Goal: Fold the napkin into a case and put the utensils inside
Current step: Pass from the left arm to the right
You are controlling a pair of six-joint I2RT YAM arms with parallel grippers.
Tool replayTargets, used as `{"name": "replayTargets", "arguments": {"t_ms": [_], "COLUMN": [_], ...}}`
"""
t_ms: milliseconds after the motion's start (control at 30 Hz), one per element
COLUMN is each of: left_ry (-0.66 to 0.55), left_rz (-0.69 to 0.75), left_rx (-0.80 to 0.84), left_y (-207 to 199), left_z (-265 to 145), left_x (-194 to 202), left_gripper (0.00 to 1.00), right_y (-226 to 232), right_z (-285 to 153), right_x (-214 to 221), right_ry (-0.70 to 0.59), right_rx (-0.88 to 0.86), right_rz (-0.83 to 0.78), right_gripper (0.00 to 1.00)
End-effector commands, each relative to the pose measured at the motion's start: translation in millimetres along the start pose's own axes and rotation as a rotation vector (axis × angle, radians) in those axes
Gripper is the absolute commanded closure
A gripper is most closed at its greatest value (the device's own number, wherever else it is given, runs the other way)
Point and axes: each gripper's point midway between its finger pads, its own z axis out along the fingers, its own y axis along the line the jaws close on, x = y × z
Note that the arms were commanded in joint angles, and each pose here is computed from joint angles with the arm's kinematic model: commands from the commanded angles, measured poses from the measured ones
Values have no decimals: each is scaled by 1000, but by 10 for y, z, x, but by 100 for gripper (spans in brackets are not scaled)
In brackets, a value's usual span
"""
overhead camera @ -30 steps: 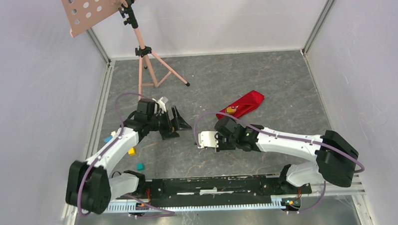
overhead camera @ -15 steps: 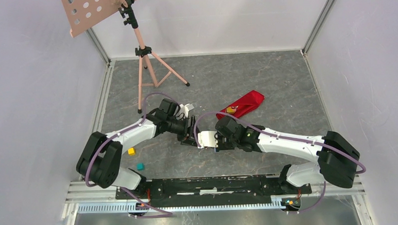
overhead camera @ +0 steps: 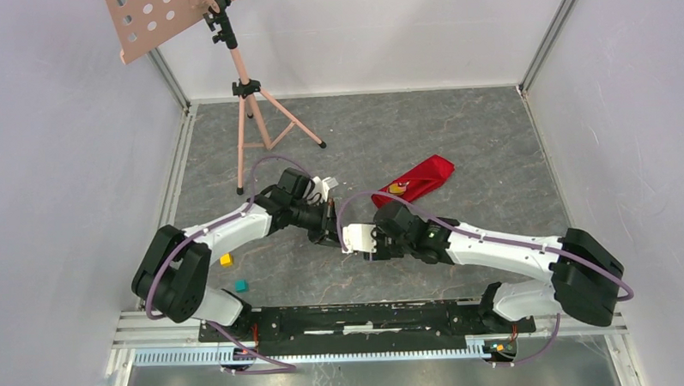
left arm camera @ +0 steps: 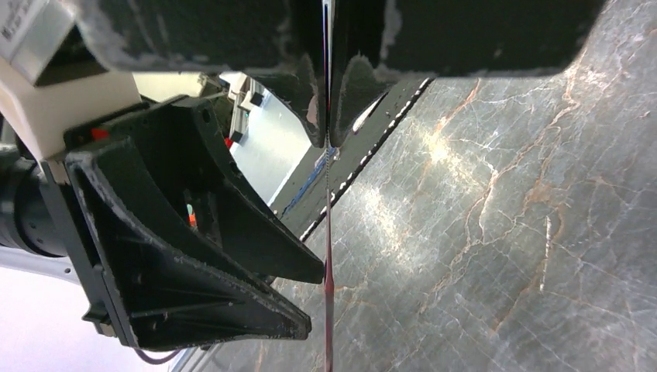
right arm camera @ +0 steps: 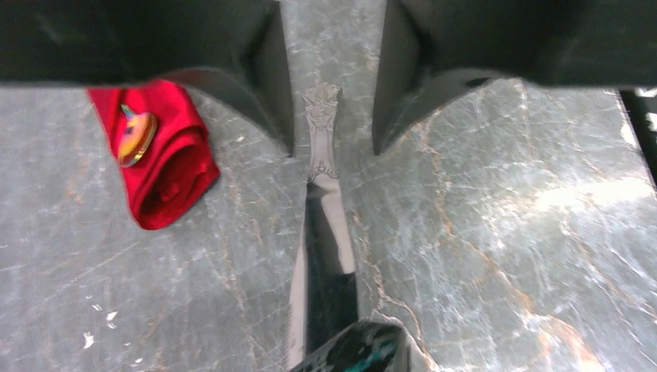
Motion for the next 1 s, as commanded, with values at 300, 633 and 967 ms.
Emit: {"name": "replayTargets", "arguments": {"t_ms": [300, 633, 967], "left_ry": [-367, -815, -938], "left_rz": [357, 410, 367], "left_rx": [85, 175, 173], "left_y": [-572, -1110, -1198], "left_z": [-409, -683, -634], "left_x": [-426, -794, -842], "left_gripper": [98, 98, 98], "right_y": [-742, -1038, -1212], "right_z": [-839, -1038, -1053], "right_x": [-302, -516, -393], "right_ry": [-314, -489, -693], "right_rx": [480, 547, 600], "right_rz": [613, 1580, 1989], "right_gripper": [2, 2, 33]}}
